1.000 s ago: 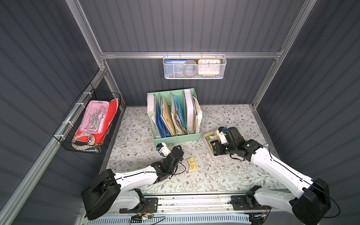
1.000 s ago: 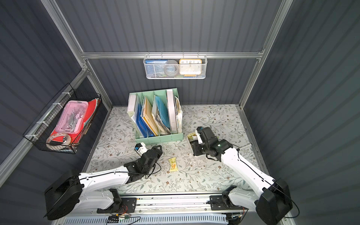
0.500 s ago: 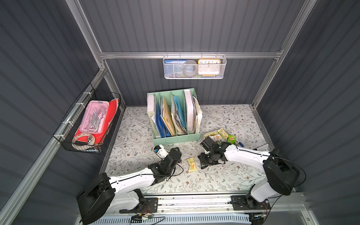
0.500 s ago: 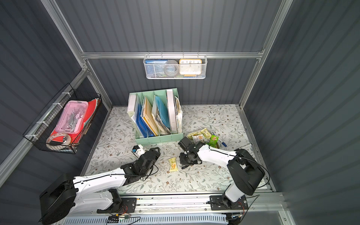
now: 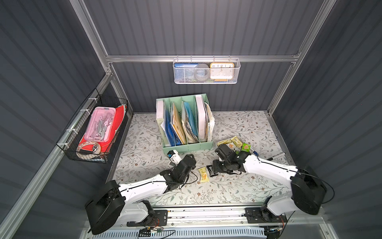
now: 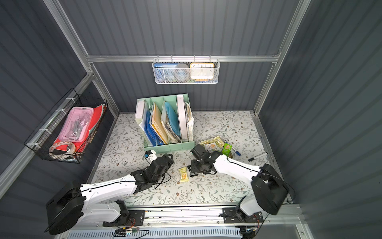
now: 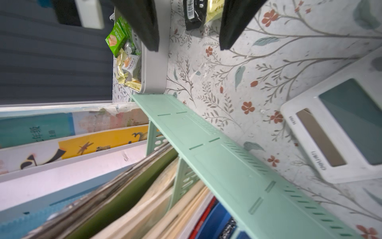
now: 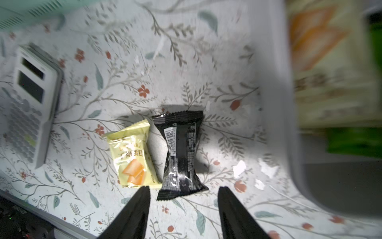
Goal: Take the cookies out of the storage box
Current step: Place the cookie at the center of the board.
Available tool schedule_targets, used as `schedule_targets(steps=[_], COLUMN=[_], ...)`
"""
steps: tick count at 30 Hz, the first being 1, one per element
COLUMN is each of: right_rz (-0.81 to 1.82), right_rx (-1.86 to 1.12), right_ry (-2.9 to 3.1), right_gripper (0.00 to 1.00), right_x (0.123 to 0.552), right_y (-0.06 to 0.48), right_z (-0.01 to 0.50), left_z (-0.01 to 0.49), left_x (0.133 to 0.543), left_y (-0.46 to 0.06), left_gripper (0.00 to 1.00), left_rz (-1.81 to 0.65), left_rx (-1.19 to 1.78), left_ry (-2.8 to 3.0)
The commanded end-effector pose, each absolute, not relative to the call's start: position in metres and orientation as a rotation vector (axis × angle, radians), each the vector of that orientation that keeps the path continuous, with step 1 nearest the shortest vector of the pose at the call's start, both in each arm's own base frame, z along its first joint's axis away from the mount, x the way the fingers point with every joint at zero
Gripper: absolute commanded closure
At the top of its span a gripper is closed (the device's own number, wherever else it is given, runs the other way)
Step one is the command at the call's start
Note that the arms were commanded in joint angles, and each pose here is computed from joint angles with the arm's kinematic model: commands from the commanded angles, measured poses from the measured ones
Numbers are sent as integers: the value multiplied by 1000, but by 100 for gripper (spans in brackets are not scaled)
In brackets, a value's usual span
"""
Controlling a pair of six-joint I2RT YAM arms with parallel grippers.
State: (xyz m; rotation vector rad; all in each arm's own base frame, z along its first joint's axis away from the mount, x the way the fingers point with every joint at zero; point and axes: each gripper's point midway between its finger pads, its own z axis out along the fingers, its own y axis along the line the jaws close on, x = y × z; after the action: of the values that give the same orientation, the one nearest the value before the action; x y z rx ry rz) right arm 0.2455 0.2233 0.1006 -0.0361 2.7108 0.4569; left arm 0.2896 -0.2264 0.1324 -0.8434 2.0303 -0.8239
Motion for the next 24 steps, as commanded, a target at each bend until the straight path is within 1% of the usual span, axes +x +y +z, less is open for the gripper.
schedule_targets(steps=[1, 5, 8, 12, 16, 19, 24], right_rz=[301, 218, 173, 110, 106, 120, 147], right_rx=[39, 179, 285, 373, 396, 400, 380], right_ry=[2478, 2243, 2189, 2178, 2146, 2132, 2149], right_gripper=[43, 46, 47, 49, 49, 49, 50], right_x=[263, 271, 268, 261, 253, 250, 248], right_y=[175, 124, 90, 60, 50, 48, 52], right_z=[157, 199, 209, 213, 214, 214, 210], left_z=[143, 146, 140, 129, 128, 119, 113], left_x=[291, 295, 296, 300, 310, 315, 333], left_y=[-260, -310, -345, -378, -412, -431, -435], left_gripper=[49, 50, 55, 54, 53, 54, 57], left_rz=[-810, -813, -832, -839, -883, -885, -743], left_rx=[-688, -591, -553, -542, -475, -384, -274], left_ry=[2088, 2153, 2193, 2234, 2257, 2290, 2304])
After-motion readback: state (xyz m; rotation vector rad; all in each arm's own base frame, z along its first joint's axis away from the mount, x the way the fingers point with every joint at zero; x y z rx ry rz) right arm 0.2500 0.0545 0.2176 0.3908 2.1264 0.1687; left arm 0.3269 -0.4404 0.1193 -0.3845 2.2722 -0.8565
